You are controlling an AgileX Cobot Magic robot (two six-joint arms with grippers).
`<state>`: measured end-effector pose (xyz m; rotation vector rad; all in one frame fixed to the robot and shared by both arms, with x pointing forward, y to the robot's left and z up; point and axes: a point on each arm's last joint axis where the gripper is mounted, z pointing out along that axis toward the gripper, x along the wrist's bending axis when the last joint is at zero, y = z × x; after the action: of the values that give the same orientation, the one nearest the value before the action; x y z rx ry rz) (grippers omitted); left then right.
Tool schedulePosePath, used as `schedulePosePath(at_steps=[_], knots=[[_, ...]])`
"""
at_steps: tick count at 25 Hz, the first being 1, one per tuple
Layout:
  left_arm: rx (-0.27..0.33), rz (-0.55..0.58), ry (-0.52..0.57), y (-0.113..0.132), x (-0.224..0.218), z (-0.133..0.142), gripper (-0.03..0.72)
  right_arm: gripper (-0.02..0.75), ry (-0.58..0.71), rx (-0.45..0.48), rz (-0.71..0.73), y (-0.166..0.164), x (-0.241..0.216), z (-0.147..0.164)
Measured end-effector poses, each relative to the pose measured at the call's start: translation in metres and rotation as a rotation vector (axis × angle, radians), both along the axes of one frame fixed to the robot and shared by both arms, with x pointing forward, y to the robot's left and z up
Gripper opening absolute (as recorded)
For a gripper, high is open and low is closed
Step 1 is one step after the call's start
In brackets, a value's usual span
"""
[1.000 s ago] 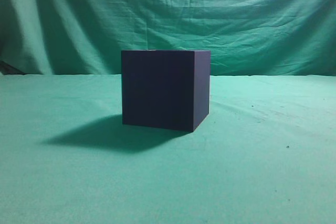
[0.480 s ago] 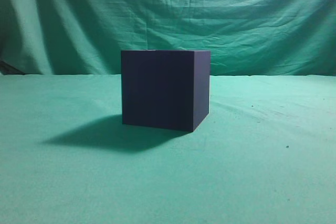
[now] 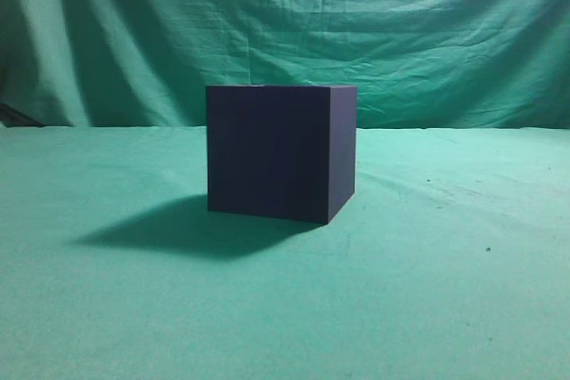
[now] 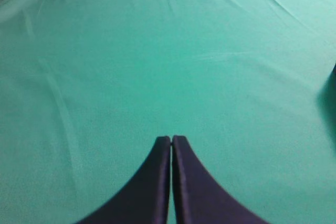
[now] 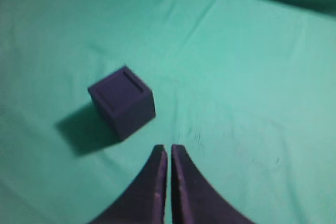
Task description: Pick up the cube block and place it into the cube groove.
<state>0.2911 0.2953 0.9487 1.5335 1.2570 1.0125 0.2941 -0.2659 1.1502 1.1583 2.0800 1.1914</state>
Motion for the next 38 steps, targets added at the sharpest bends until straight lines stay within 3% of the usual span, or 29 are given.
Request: schedulePosePath(at_steps=[5,12,18,24,31,32,38], knots=[[0.0,0.0,0.0,0.0,0.0,0.0,0.0,0.0,-0.181,0.055,-0.099,-0.006,0.005,-0.015],[0.0,0.0,0.0,0.0,0.0,0.0,0.0,0.0,-0.334,0.134,-0.382,-0.023,0.004,-0.086],[0.0,0.0,0.0,0.0,0.0,0.0,0.0,0.0,-0.346,0.13,-0.553,-0.033,-0.004,-0.151],[0.0,0.0,0.0,0.0,0.0,0.0,0.0,0.0,-0.259,0.103,-0.582,-0.034,-0.002,-0.197],[0.0,0.0,0.0,0.0,0.0,0.0,0.0,0.0,-0.209,0.11,-0.588,-0.034,-0.003,-0.204],[0.0,0.0,0.0,0.0,0.0,0.0,0.0,0.047,-0.207,0.11,-0.588,-0.034,-0.003,-0.204],[0.0,0.0,0.0,0.0,0.0,0.0,0.0,0.047,-0.207,0.111,-0.589,-0.033,-0.003,-0.204]])
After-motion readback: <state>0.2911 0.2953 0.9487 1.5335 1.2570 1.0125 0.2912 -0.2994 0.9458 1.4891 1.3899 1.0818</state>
